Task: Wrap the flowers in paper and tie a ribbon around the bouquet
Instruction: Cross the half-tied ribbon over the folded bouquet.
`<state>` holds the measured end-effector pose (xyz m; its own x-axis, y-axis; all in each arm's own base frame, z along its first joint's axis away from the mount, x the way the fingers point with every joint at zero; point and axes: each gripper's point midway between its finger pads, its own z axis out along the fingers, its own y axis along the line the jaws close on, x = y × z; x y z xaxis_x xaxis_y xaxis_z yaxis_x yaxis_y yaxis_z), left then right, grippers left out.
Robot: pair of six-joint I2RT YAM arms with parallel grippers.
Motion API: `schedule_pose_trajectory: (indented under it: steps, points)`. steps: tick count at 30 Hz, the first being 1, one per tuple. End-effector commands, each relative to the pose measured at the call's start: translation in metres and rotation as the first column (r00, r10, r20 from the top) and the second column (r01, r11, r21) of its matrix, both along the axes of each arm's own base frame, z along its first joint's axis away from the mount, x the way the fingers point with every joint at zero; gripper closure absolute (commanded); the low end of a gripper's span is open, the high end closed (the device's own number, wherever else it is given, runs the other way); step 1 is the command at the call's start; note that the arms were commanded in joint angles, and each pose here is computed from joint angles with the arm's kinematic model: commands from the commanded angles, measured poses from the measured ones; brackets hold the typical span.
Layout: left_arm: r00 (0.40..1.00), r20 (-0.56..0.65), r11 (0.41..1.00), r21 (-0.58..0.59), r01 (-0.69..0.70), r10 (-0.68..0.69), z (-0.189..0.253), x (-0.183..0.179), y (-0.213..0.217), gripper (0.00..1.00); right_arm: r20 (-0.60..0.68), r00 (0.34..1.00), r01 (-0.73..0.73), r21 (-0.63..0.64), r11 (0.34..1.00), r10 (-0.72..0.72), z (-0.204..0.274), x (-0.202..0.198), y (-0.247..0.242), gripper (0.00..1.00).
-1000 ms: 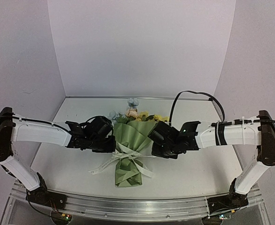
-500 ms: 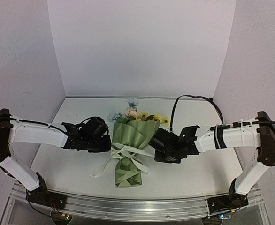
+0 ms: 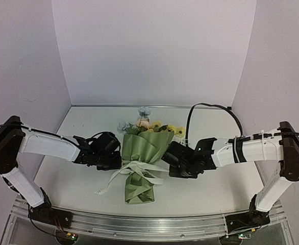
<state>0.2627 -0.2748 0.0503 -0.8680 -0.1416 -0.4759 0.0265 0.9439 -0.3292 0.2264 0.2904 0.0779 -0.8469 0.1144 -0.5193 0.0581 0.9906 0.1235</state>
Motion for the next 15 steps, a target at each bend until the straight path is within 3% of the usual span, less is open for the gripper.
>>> schedule_pose_trajectory:
  steps: [1,7,15]
  points:
    - [0.999,0.054,0.993,-0.116,0.000,0.006,0.022,0.015,-0.019,0.76,0.034,0.999,0.020,-0.052,0.998,-0.018,0.009,-0.001,-0.019,1.00]
    - [0.988,0.082,0.954,-0.261,0.145,-0.128,0.039,0.008,-0.054,0.72,0.033,0.999,0.019,-0.051,0.999,-0.017,0.009,0.000,-0.018,1.00]
    - [0.982,0.044,0.944,-0.273,0.187,-0.182,0.034,-0.003,-0.058,0.73,0.038,0.999,0.014,-0.048,0.999,-0.012,0.012,0.001,-0.013,1.00]
